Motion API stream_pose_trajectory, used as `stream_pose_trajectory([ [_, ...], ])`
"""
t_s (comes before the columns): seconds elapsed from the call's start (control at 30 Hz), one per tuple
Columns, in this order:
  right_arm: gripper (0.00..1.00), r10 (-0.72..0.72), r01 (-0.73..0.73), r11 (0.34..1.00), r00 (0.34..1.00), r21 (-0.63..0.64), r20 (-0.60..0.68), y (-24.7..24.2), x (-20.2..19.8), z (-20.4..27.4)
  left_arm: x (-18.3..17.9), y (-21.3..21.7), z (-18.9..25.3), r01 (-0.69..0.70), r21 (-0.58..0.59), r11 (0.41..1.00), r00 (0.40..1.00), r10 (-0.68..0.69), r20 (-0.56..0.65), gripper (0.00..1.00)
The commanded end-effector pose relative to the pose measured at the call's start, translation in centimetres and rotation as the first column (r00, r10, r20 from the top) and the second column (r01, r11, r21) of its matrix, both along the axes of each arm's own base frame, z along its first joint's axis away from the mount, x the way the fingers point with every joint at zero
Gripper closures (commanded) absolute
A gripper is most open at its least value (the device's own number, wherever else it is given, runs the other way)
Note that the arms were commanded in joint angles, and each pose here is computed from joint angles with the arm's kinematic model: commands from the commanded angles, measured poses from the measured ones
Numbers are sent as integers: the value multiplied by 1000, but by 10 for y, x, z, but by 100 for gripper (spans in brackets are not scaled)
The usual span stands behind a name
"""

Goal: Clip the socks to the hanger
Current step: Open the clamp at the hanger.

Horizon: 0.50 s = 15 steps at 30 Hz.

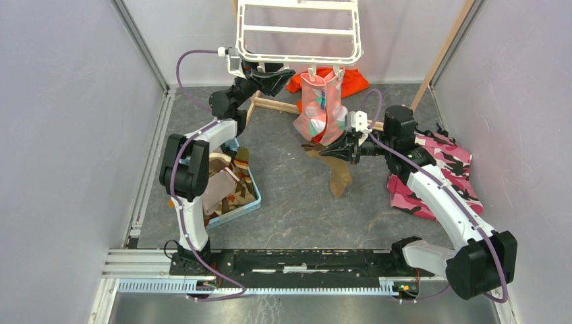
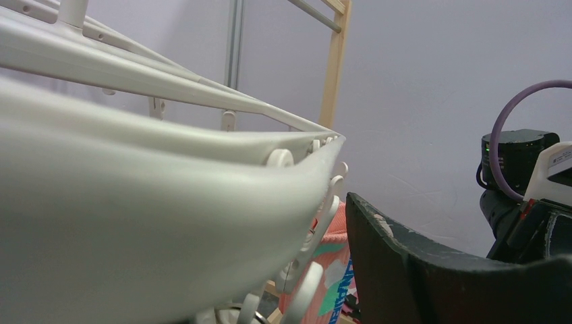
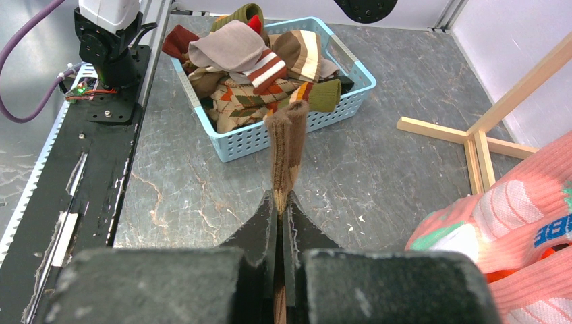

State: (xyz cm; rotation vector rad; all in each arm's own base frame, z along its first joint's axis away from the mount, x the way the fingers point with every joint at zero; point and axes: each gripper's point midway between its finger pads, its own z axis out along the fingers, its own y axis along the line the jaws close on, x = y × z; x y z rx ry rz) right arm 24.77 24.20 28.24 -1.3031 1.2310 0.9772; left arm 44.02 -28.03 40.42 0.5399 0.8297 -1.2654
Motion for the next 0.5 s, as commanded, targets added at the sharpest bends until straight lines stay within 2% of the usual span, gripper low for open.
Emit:
stream_pose_trajectory([
  [0.0,100,4,-5,1000,999,19,49,0,3,16,-44,10,47,41,-82,996,967,-19,256,29],
  [0.13,100,5,-6,1000,999,19,48,0,3,16,-44,10,48,45,-83,996,967,-23,254,29],
  [0.27,100,4,-5,1000,999,20,48,0,3,16,-44,10,47,50,-84,995,968,-28,249,33],
  [0.37,100,3,-4,1000,999,20,50,0,3,16,-44,9,46,53,-80,995,969,-32,246,40],
  [0.47,100,2,-3,1000,999,19,47,0,3,15,-45,8,47,62,-76,995,968,-42,247,56],
])
